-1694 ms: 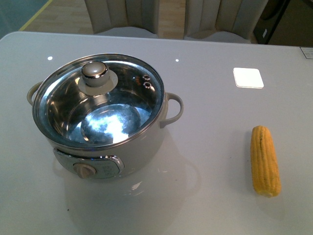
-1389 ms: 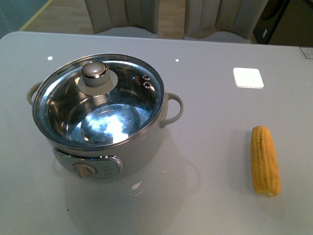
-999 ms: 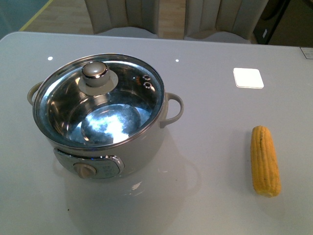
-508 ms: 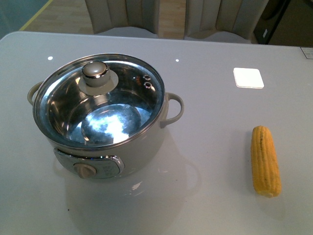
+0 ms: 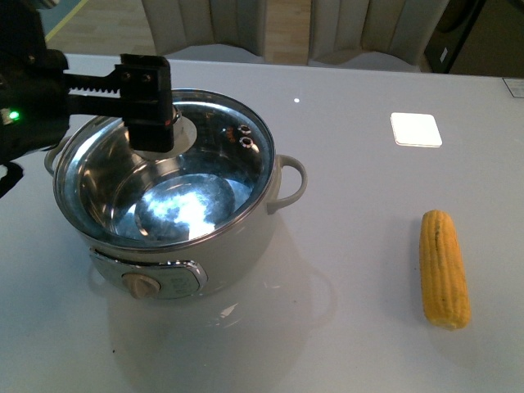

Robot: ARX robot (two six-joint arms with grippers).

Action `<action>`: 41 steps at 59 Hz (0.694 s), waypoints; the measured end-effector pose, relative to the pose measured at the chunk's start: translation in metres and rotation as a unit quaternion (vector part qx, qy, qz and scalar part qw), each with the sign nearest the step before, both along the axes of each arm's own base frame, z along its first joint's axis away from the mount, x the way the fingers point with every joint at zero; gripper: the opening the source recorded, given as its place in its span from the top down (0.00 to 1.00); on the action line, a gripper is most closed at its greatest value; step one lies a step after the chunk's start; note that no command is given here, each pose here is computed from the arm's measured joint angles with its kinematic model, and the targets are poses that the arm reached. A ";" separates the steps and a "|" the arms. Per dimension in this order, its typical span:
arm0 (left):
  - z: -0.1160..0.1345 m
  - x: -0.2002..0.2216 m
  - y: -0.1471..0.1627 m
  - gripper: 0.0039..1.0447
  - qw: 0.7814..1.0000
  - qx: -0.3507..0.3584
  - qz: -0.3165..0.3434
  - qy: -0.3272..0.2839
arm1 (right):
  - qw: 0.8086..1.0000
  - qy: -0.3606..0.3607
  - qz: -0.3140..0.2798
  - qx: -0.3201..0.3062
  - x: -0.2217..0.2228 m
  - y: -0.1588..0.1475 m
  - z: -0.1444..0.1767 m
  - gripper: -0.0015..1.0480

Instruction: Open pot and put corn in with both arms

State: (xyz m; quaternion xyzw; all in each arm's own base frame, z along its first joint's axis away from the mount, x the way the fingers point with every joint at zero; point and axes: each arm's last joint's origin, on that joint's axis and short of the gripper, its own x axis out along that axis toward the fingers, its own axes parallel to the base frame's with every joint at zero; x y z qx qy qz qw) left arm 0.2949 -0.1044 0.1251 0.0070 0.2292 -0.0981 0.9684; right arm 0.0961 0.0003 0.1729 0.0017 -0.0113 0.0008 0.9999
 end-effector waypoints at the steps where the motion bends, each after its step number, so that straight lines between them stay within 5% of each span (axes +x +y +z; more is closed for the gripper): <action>1: 0.000 0.002 -0.001 0.07 1.000 0.000 -0.001 0.000 | 1.000 0.000 0.000 0.000 0.000 0.000 0.000 0.09; 41: -0.040 0.043 -0.025 0.07 0.999 -0.011 -0.009 0.047 | 1.000 0.000 0.000 0.000 0.000 0.000 0.000 0.09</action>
